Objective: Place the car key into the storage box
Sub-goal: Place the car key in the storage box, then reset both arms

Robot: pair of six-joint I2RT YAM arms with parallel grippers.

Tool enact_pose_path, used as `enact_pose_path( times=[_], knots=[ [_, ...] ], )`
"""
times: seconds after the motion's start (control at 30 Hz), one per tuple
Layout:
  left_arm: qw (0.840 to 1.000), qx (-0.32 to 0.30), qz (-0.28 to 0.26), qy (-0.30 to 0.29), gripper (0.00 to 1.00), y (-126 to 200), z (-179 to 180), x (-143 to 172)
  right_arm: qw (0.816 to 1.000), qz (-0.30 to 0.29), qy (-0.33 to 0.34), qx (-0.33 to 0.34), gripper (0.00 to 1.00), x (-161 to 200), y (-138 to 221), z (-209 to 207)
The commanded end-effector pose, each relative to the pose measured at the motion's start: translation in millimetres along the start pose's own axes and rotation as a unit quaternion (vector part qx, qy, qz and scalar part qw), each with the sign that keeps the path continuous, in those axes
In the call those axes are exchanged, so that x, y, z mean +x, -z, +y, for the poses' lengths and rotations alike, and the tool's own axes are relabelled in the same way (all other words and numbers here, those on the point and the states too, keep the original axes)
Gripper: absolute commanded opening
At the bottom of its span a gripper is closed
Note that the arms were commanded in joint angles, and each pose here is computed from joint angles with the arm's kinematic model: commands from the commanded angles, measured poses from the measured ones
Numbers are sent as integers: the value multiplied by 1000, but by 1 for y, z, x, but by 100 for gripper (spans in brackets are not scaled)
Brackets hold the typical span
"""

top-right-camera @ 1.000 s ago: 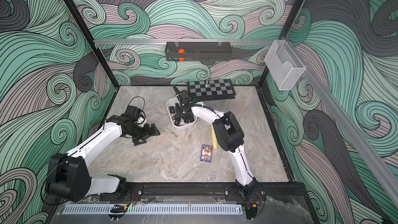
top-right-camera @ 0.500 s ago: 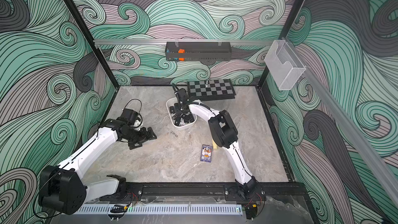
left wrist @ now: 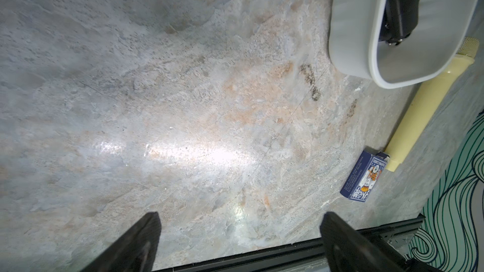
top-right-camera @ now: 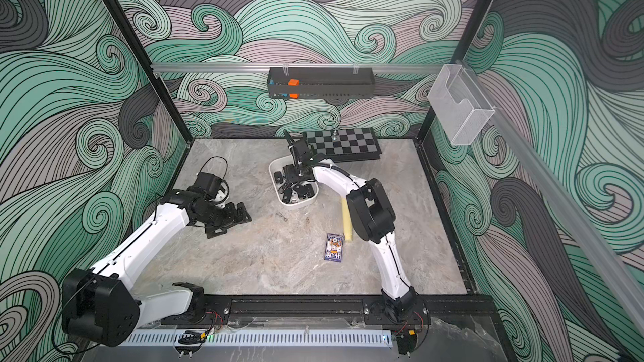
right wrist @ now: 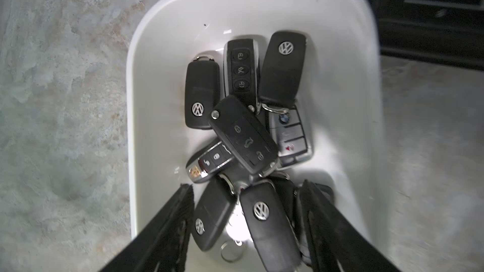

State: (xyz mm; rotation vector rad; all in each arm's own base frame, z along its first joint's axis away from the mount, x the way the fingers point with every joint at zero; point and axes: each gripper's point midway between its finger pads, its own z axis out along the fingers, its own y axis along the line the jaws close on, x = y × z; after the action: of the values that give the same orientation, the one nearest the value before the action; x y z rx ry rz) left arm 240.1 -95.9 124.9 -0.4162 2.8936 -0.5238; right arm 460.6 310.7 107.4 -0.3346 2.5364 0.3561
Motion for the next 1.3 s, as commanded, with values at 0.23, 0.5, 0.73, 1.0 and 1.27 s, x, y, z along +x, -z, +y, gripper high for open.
enact_pose_path(
  times=[0.23, 0.5, 0.73, 1.0, 1.27],
  knots=[
    [996, -47, -48, -49, 96, 10, 0, -44, 994, -72, 37, 74, 72, 18, 109, -67],
    [972, -145, -149, -109, 98, 21, 29, -93, 970, -130, 69, 192, 74, 64, 151, -154],
    [917, -266, -279, -106, 99, 25, 92, -127, 944, -196, -16, 265, 75, 106, 153, -246],
    [878, -262, -393, -80, 99, 9, 121, -157, 906, -315, -21, 283, 80, 100, 146, -270],
    [851, -205, -471, -111, 99, -14, 109, -193, 915, -332, 12, 230, 99, 107, 120, -259]
  ],
)
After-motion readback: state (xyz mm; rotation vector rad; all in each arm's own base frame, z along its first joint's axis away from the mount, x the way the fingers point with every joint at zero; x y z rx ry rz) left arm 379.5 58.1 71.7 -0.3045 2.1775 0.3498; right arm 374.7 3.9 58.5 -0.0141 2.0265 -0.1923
